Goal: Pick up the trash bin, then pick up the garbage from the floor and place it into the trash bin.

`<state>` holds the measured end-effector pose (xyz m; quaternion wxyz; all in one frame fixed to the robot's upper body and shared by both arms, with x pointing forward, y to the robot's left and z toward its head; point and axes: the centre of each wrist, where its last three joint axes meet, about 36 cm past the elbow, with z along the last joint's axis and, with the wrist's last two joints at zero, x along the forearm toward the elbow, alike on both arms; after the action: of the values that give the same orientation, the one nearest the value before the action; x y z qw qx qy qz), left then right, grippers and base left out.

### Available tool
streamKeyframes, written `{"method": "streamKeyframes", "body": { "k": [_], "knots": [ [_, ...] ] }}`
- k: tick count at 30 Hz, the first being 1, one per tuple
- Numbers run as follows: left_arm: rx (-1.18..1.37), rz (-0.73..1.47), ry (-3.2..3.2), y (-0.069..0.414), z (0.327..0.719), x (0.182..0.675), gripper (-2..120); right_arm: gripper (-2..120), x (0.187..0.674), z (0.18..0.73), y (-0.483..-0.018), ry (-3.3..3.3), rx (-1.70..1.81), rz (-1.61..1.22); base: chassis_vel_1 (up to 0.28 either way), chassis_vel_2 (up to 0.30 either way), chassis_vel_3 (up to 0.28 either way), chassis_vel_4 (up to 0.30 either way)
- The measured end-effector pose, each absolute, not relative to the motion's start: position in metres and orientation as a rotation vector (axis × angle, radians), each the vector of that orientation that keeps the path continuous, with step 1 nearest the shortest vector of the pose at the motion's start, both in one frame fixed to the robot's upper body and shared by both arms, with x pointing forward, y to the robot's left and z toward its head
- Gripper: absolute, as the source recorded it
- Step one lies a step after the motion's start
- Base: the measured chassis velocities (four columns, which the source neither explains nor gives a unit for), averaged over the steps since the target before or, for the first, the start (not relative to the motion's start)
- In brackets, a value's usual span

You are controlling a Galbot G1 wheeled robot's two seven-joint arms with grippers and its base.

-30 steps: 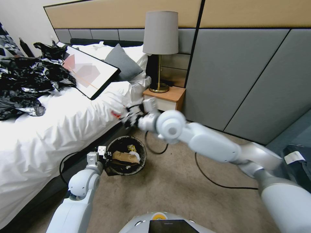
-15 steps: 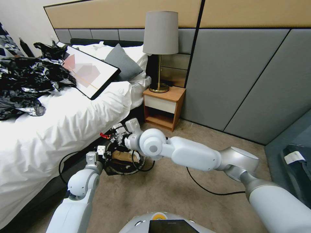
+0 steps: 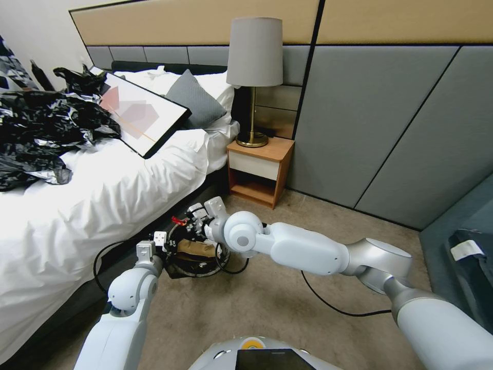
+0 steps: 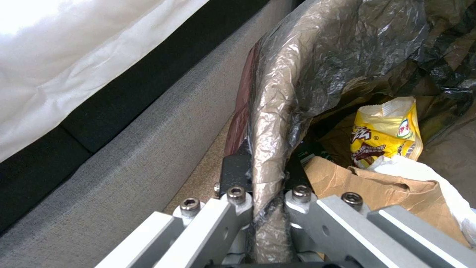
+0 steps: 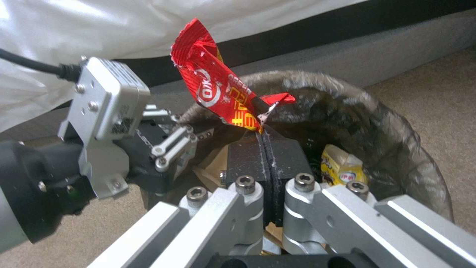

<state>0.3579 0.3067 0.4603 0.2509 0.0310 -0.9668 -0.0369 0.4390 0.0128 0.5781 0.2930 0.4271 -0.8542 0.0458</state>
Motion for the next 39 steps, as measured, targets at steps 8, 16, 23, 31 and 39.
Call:
{"method": "streamKeyframes", "body": {
  "k": [8, 16, 23, 31, 39],
  "knots": [
    [0.083, -0.098, -2.628, 0.306, 0.459, 0.358, 0, 3, 0.443, 0.571, 0.009, -2.285, 1.129, 0.144, 0.000, 0.000, 0.000, 0.000],
    [0.088, -0.099, -2.626, 0.308, 0.458, 0.358, 0, 33, 0.446, 0.571, 0.011, -2.291, 1.110, 0.148, 0.000, 0.000, 0.000, 0.000],
    [0.093, -0.099, -2.621, 0.309, 0.457, 0.357, 0, 55, 0.449, 0.568, 0.013, -2.291, 1.094, 0.154, 0.000, 0.000, 0.000, 0.000],
    [0.093, -0.098, -2.619, 0.309, 0.457, 0.357, 0, 85, 0.451, 0.564, 0.011, -2.292, 1.082, 0.156, 0.000, 0.000, 0.000, 0.000],
    [0.092, -0.102, -2.619, 0.309, 0.457, 0.357, 0, 100, 0.453, 0.569, 0.001, -2.339, 1.063, 0.155, 0.000, 0.000, 0.000, 0.000]
  ]
}}
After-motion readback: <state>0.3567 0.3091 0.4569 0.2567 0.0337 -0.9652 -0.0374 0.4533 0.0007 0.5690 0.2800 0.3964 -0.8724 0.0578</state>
